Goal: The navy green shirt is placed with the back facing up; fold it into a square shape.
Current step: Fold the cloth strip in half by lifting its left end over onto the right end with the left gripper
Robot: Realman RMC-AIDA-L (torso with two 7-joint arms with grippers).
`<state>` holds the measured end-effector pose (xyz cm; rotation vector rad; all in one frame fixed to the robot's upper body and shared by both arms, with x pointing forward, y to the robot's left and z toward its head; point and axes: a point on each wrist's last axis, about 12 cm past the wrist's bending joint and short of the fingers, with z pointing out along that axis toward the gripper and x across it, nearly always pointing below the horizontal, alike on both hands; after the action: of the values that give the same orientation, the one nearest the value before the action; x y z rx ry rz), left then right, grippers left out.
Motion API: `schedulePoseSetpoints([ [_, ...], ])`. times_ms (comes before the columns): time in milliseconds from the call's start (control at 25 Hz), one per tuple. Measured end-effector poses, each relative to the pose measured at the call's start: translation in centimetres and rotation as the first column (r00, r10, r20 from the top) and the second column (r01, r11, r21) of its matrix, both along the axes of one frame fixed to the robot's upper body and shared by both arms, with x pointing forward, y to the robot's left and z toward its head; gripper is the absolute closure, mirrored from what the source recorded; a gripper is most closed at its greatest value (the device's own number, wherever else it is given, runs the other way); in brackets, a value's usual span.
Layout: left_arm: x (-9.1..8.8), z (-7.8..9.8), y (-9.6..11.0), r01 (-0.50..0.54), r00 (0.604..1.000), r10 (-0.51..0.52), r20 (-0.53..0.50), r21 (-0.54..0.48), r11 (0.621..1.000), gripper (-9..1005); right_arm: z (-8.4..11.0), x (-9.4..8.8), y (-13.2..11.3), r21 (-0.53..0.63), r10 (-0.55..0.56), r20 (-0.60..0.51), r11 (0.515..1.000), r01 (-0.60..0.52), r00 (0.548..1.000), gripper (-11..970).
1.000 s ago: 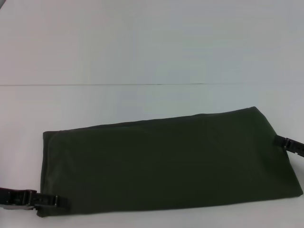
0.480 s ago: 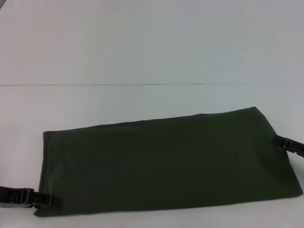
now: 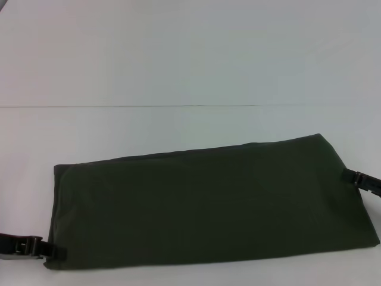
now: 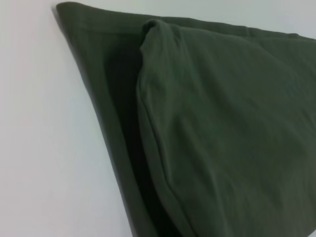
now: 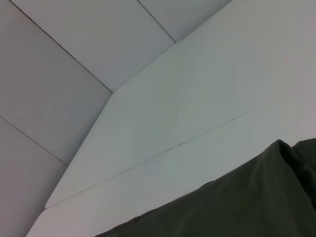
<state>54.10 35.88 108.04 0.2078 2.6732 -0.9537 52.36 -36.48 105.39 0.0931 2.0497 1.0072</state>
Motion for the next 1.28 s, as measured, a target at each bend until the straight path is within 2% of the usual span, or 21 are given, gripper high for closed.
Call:
schedulePoseSetpoints([
  [160, 0.0, -0.1, -0.2, 0.016, 1.0, -0.016, -0.006, 0.008, 1.0, 854, 0.1, 0.2, 0.0, -0.006, 0.004, 0.0, 1.0, -0.004, 1.0, 46],
  [360, 0.0, -0.1, -0.3, 0.026, 1.0, -0.026, -0.009, 0.012, 1.0, 981, 0.9, 0.8, -0.4, -0.024, 0.031, -0.037, 0.999, -0.032, 0.999, 47],
  [480, 0.0, -0.1, -0.3, 0.024, 1.0, -0.024, -0.009, 0.009, 1.0, 981, 2.5, 1.8, -1.4, -0.056, 0.043, -0.102, 0.997, -0.049, 0.994, 47],
  [600, 0.0, 0.1, -0.2, 0.022, 1.0, -0.022, -0.007, 0.006, 1.0, 981, 5.4, 3.2, -2.6, -0.128, 0.058, -0.191, 0.988, -0.084, 0.98, 47],
  [720, 0.1, 0.2, -0.2, 0.027, 1.0, -0.027, -0.006, 0.006, 1.0, 981, 8.0, 4.7, -3.4, -0.204, 0.031, -0.311, 0.974, -0.099, 0.95, 48],
  [840, 0.2, 0.3, -0.3, 0.034, 0.999, -0.034, -0.005, 0.007, 0.999, 981, 9.4, 5.9, -3.3, -0.279, -0.009, -0.417, 0.953, -0.119, 0.909, 48],
  [920, 0.3, 0.3, -0.3, 0.037, 0.999, -0.037, -0.004, 0.007, 0.999, 981, 9.7, 6.6, -2.6, -0.325, -0.013, -0.468, 0.932, -0.158, 0.884, 48],
  [1120, 0.5, 0.5, -0.3, 0.04, 0.999, -0.04, 0.0, 0.01, 0.999, 981, 8.6, 7.4, -0.1, -0.394, 0.005, -0.568, 0.876, -0.278, 0.823, 49],
  [1280, 0.5, 0.6, -0.2, 0.037, 0.999, -0.037, -0.002, 0.012, 0.999, 981, 8.0, 7.4, 0.5, -0.391, 0.019, -0.584, 0.869, -0.302, 0.811, 50],
])
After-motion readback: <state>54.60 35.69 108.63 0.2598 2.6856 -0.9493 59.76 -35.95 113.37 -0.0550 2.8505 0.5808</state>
